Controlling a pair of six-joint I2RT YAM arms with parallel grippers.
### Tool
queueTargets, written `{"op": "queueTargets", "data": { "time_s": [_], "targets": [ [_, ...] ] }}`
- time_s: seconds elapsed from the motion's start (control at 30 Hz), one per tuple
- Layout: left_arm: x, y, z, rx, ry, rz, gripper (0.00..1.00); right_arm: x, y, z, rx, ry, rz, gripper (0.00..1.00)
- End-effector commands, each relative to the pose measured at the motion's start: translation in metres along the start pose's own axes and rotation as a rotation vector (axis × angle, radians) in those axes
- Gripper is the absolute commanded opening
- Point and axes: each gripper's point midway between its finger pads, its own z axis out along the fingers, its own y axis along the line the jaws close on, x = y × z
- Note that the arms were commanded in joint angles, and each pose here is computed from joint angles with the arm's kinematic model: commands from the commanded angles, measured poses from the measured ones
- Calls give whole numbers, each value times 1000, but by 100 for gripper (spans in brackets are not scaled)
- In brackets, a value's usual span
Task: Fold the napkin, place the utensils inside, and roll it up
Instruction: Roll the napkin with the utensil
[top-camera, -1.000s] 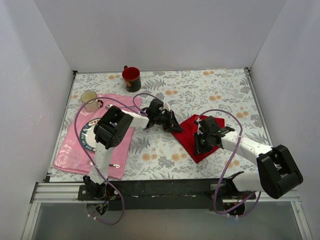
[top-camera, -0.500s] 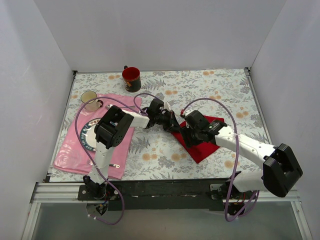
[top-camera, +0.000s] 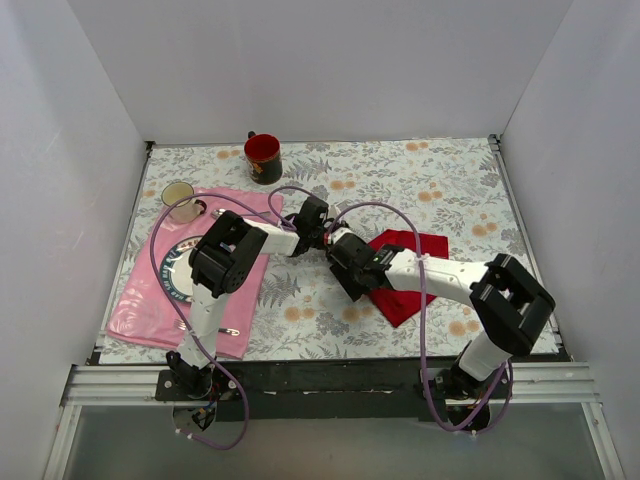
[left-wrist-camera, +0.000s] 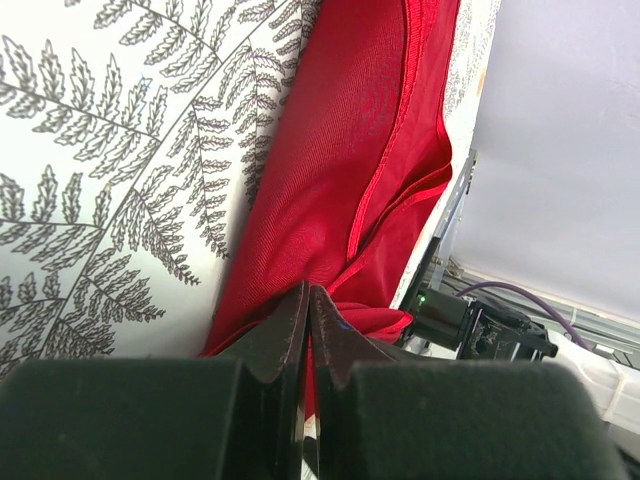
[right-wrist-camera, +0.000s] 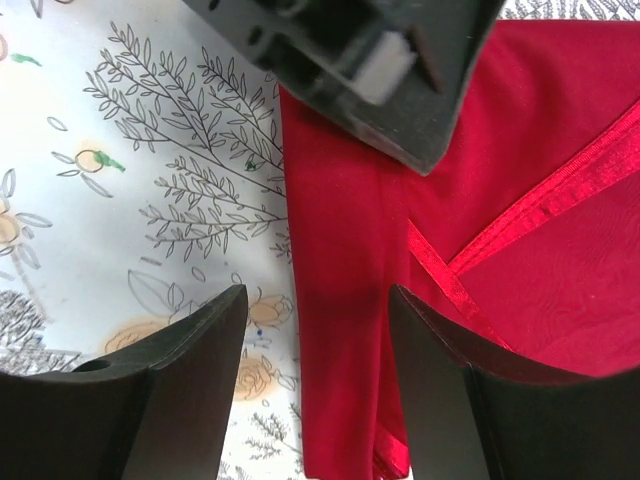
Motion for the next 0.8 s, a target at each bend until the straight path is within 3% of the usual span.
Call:
{"op": "queueTargets", "data": {
  "time_s": [0.0,0.3,0.5,0.73,0.77],
  "targets": [
    [10,16,5,-45,35,-19,1,-21,-3,4,89,-79,4,66],
    [10,17,5,-43,42,-22,0,-3,-8,17,126,-91,55,63],
    [10,14,3,-38,45,-20,0,16,-9,25,91,-62,118,55],
    [7,10,0,-35,40,-21,0,42,-6,29,-7,-53,219,36],
    [5,10,0,-37,36,-21,0,40,-7,30,-21,-66,237,28]
  ]
}}
